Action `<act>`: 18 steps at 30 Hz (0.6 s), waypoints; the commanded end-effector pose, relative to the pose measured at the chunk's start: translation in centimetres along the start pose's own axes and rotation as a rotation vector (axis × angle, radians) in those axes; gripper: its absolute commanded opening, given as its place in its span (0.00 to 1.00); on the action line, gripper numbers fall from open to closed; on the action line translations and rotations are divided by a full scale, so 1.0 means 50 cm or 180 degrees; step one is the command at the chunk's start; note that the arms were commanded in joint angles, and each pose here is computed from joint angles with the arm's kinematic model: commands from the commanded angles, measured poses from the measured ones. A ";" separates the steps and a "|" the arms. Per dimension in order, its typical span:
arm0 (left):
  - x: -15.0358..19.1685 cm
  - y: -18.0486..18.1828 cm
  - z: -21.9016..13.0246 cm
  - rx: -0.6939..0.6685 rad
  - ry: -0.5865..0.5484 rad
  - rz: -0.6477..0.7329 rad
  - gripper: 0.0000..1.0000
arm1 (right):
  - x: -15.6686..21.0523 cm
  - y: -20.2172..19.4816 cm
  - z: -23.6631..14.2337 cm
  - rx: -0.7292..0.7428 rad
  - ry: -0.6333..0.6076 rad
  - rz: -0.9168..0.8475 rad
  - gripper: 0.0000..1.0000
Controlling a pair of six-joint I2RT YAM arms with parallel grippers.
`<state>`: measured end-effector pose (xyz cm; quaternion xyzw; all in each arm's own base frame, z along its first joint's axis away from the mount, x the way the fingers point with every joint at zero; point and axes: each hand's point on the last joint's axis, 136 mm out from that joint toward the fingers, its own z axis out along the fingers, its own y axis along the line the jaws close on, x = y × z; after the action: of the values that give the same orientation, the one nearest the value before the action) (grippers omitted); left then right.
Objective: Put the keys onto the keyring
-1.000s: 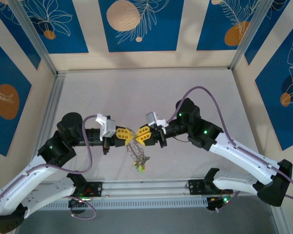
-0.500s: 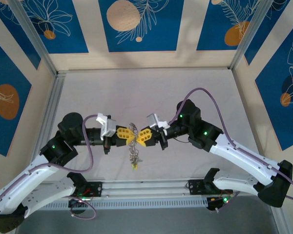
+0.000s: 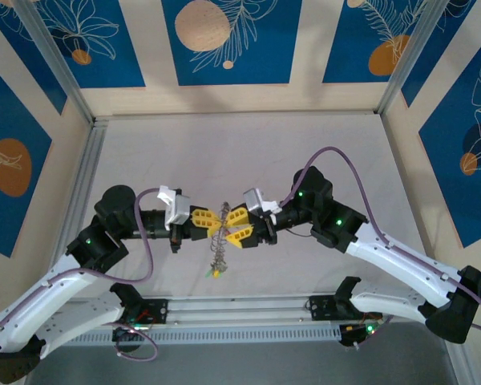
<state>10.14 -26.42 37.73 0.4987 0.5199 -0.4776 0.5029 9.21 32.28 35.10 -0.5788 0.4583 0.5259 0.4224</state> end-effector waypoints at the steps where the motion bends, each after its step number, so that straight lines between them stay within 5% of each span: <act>1: -0.042 -0.021 -0.013 0.0107 -0.0215 0.0157 0.00 | 0.010 -0.007 -0.004 0.0127 -0.0003 0.0063 0.35; 18: -0.043 -0.016 -0.010 0.0092 -0.0244 0.0151 0.00 | 0.016 -0.014 0.007 0.0253 -0.0078 -0.0062 0.35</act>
<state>9.82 -26.36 37.98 0.4994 0.5149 -0.4844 0.5009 10.19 32.67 33.87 -0.5586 0.4806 0.5071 0.4470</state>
